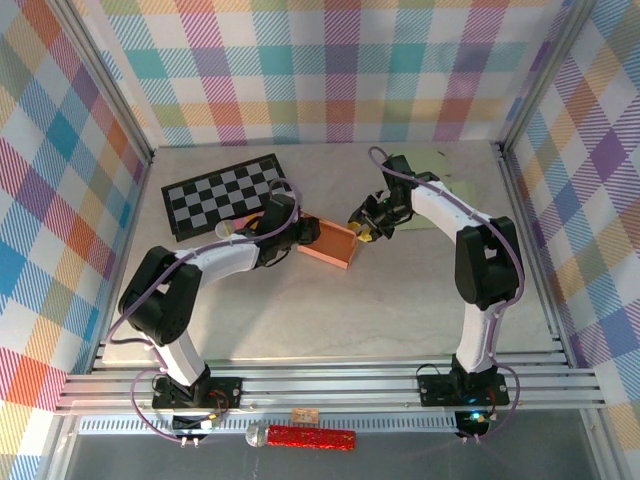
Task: Fold the paper box
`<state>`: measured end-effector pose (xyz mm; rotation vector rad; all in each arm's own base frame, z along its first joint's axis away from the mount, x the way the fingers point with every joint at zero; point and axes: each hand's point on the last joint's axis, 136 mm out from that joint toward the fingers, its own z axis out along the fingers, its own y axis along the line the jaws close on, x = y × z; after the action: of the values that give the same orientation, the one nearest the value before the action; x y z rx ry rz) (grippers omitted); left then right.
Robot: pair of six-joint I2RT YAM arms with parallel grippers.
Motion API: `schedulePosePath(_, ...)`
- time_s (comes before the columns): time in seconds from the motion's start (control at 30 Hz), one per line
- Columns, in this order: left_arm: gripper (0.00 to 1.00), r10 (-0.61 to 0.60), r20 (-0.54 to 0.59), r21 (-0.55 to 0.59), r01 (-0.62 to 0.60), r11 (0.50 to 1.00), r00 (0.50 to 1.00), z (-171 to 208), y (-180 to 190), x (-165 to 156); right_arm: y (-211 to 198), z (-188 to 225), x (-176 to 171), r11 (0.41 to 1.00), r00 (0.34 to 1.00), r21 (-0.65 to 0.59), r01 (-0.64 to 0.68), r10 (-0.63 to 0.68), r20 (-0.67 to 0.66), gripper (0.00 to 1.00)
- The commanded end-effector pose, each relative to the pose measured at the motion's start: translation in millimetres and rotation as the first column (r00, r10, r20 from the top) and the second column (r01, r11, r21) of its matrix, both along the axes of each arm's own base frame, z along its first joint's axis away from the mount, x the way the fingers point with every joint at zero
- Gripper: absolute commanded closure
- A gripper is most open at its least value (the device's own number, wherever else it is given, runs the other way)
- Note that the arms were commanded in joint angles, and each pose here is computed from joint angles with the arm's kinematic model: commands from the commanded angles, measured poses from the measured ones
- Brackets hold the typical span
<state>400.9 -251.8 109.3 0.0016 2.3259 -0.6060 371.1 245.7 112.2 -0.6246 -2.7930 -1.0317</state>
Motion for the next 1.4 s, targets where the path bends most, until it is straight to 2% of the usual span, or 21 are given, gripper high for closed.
schedulePosePath(0.0,0.51,-0.009,-0.027,-0.048,0.008,0.999,1.000,7.5,-1.1,-12.7,3.4,5.8,-3.8,1.000,0.999,-0.007,-0.025,0.026,0.038,0.68)
schedulePosePath(0.2,0.43,-0.010,-0.064,-0.085,0.004,0.996,0.998,8.8,0.9,-25.9,3.6,3.4,-6.7,0.999,0.999,-0.024,-0.032,0.033,0.037,0.68)
schedulePosePath(0.27,0.32,-0.017,-0.079,-0.114,0.008,0.993,0.997,10.1,0.2,-32.6,3.6,3.6,-7.1,0.999,0.999,-0.027,-0.034,0.035,0.039,0.68)
schedulePosePath(0.3,0.30,-0.022,-0.089,-0.127,0.010,0.992,0.996,10.3,-0.4,-36.2,3.5,3.5,-7.0,0.999,0.999,-0.028,-0.033,0.034,0.039,0.68)
schedulePosePath(0.57,0.29,0.002,-0.173,-0.229,-0.043,0.973,0.985,14.0,8.6,-68.2,4.3,0.3,-8.2,0.999,0.999,-0.036,-0.040,0.041,0.036,0.68)
schedulePosePath(0.77,0.30,0.006,-0.230,-0.312,-0.080,0.947,0.973,44.7,9.2,-85.1,4.6,-3.2,-9.1,0.998,0.998,-0.045,-0.046,0.048,0.031,0.68)
schedulePosePath(0.93,0.31,0.041,-0.270,-0.257,-0.113,0.960,0.962,80.4,25.6,-91.0,2.7,-5.7,-9.7,0.997,0.998,-0.059,-0.053,0.055,0.032,0.68)
schedulePosePath(1.07,0.31,0.138,-0.313,-0.123,-0.184,0.975,0.940,97.0,62.1,-79.7,0.0,-5.8,-9.9,0.995,0.997,-0.079,-0.064,0.067,0.038,0.66)
schedulePosePath(1.17,0.30,0.159,-0.355,-0.060,-0.192,0.979,0.921,97.4,80.5,-58.3,-0.6,-7.0,-10.7,0.994,0.997,-0.084,-0.072,0.076,0.035,0.64)
schedulePosePath(1.37,0.29,0.094,-0.375,-0.070,-0.129,0.989,0.922,87.0,76.4,0.8,-0.7,-12.6,-11.7,0.992,0.995,-0.093,-0.090,0.093,0.030,0.58)
